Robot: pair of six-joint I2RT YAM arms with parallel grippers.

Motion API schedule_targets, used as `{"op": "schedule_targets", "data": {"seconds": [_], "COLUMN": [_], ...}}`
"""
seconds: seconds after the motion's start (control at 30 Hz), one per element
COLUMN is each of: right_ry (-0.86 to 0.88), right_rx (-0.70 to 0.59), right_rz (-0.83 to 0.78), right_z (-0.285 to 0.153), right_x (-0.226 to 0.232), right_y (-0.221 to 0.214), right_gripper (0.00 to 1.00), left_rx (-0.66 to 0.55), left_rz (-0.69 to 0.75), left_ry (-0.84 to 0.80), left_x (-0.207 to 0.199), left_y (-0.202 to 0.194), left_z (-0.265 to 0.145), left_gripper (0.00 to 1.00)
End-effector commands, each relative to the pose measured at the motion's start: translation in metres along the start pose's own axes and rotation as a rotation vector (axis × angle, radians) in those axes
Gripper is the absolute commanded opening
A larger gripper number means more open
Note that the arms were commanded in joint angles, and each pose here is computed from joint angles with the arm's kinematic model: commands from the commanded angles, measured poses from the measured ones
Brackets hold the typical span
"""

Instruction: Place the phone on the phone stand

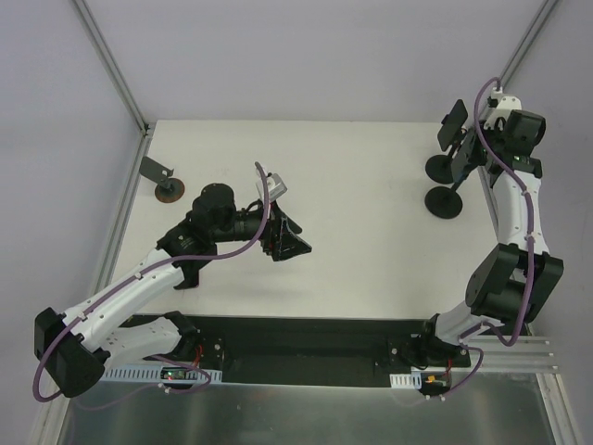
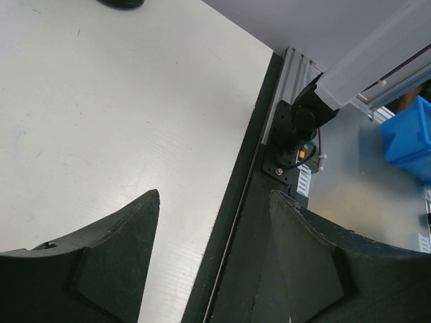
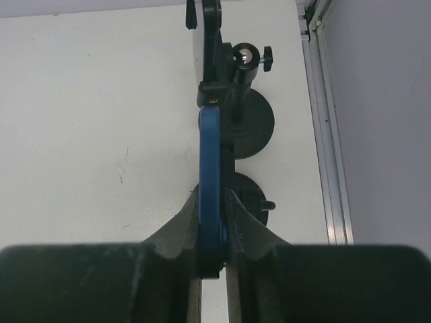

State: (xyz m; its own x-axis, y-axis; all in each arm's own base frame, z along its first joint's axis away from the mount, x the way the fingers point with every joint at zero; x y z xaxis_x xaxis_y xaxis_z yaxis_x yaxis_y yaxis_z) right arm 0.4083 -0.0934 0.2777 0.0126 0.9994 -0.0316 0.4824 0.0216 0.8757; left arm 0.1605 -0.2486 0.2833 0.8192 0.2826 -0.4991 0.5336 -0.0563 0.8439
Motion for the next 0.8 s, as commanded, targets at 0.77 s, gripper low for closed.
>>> {"op": "schedule_targets", "data": {"seconds": [0.77], "right_ry": [0.028], "right_rx": [-0.062], "right_rz": [-0.201], "right_z": [-0.012], "right_x": [0.000], "right_y": [0.042], "right_gripper": [0.01], "left_rx": [-0.066], "left_rz": [-0.035], "left_ry": [-0.090], "left_x": [-0.024], "left_y": [0.022], "left_z": [-0.012], "left_gripper": [0.63]}}
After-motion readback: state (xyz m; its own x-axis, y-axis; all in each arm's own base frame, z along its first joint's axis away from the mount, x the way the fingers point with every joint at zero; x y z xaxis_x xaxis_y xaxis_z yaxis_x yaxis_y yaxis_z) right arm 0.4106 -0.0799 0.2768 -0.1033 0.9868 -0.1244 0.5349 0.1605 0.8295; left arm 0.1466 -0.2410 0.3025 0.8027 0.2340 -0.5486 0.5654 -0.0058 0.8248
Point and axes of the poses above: each gripper's point midway between its finger pads, its own z axis out along the fingers, its own x axis along the line the jaws close on, y = z × x, the point moved 5 cm from there along -z, back along the fingers, and after that the axes turned 3 degrees about -z, right-handed, at the moved point
